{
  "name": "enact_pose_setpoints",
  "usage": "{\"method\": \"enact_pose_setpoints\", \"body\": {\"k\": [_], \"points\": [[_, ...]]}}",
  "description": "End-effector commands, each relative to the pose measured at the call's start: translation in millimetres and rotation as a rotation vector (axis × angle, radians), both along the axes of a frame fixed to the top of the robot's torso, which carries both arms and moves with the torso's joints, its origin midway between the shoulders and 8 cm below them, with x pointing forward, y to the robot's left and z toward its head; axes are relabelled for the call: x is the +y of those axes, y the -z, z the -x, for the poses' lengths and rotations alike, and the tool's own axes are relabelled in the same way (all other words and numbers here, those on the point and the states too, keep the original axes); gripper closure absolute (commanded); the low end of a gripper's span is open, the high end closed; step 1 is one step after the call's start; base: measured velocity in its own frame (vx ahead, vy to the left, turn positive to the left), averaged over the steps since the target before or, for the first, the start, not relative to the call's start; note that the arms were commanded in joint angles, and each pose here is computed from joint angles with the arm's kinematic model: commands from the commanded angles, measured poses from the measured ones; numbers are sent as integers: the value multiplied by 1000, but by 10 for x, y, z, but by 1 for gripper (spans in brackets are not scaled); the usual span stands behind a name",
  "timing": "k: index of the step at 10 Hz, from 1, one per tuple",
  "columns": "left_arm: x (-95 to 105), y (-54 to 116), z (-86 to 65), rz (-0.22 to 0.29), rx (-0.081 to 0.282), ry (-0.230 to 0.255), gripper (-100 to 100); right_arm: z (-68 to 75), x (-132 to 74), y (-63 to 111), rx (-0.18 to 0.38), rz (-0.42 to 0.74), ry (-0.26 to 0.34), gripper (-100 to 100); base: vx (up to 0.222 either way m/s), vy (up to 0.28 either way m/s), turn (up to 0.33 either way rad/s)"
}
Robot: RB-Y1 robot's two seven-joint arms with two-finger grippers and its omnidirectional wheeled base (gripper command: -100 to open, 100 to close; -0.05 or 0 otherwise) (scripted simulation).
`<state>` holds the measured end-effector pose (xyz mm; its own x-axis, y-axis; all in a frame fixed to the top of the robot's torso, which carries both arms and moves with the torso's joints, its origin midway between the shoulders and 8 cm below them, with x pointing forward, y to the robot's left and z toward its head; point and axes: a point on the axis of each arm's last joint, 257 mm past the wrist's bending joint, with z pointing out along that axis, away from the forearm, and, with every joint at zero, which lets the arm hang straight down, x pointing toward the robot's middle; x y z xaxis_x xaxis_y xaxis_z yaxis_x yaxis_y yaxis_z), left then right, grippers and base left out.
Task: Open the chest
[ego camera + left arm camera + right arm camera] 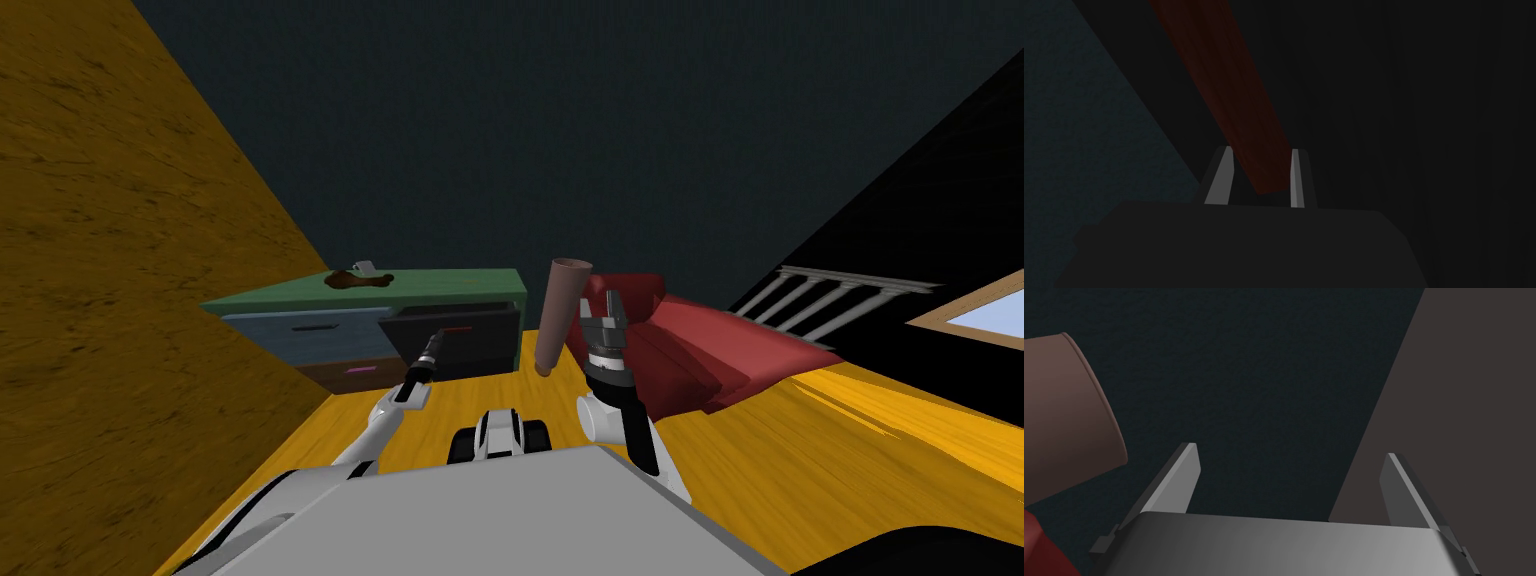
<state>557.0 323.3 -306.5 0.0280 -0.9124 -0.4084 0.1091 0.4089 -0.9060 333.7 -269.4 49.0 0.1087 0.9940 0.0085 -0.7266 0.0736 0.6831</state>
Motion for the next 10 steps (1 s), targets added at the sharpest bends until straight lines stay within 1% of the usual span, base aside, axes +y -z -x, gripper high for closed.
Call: {"method": "enact_pose_setpoints", "body": {"k": [1, 2, 5, 6, 7, 8, 10], "points": [[11, 31, 9, 1, 7, -2, 100, 0, 0, 0, 0, 0, 0, 0, 0, 0, 0], [2, 53, 20, 1, 13, 1, 100, 0, 0, 0, 0, 0, 0, 0, -127, -15, 30], [-7, 91, 38, 0, 22, 5, 100, -1, 0, -1, 0, 0, 0, 0, -191, -5, 22], [-28, 21, 14, 2, 4, 9, 100, 0, 0, -1, 0, 0, 0, 0, -97, -2, -3], [94, -36, 17, -37, 1, 7, -100, 0, 0, 0, 0, 0, 0, 0, -43, -23, -132], [141, -42, 20, -14, -2, -9, -100, 0, 0, 0, 0, 0, 0, 0, -27, -22, -56], [157, -53, 18, -5, -4, -14, -100, 0, 0, 0, 0, 0, 0, 0, 5, -10, 12]]}}
